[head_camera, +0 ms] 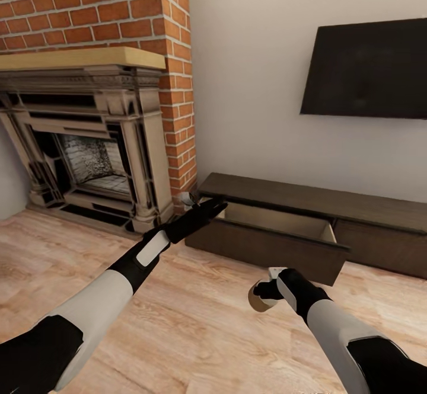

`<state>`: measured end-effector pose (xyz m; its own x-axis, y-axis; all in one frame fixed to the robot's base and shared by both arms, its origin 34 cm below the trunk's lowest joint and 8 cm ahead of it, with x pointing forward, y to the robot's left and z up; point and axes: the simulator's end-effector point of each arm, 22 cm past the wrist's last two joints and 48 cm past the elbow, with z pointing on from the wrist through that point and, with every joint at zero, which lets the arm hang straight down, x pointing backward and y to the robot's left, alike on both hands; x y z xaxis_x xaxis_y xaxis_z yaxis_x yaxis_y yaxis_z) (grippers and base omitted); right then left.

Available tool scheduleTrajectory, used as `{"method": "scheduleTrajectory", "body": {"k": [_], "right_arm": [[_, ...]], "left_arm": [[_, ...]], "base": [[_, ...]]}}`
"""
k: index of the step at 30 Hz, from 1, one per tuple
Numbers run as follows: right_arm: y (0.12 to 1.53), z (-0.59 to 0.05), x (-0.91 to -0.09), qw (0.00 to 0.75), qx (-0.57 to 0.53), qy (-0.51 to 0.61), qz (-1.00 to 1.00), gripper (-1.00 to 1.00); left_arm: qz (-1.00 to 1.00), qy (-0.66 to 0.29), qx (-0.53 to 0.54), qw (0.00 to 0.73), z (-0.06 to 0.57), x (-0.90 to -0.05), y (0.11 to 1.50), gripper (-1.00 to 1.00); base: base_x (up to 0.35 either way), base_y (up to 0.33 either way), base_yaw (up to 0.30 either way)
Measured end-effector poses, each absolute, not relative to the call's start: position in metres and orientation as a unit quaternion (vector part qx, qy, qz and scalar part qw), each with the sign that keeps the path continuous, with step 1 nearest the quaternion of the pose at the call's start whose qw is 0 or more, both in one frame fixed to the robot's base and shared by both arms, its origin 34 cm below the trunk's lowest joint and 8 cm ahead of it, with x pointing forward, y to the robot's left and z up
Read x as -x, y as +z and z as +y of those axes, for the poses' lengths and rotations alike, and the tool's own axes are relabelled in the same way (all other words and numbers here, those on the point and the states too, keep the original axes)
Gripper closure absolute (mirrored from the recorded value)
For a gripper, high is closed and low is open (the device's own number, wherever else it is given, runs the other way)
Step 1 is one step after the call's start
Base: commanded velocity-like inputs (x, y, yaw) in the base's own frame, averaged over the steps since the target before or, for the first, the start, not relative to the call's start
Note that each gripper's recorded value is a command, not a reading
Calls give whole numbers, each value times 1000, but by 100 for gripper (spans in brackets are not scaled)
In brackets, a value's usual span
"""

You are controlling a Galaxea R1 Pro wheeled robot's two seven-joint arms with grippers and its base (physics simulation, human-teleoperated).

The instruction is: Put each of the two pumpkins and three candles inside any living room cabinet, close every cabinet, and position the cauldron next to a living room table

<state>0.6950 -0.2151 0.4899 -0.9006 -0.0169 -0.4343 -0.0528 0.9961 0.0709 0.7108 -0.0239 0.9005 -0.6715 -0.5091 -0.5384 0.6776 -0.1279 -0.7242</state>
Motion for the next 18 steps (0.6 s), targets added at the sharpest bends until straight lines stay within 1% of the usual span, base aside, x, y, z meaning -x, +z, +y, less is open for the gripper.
{"method": "scheduleTrajectory", "body": {"k": [9,18], "right_arm": [[497,-209,-697,227,1,59,972,100],[504,-205,-699,234,-9,69,970,100]], "left_arm": [[524,-749,-85,397,-29,-706,907,-100],[520,-750,-90,398,-33,-702,915,-100]], "base": [[113,179,-240],[125,245,-233]]}}
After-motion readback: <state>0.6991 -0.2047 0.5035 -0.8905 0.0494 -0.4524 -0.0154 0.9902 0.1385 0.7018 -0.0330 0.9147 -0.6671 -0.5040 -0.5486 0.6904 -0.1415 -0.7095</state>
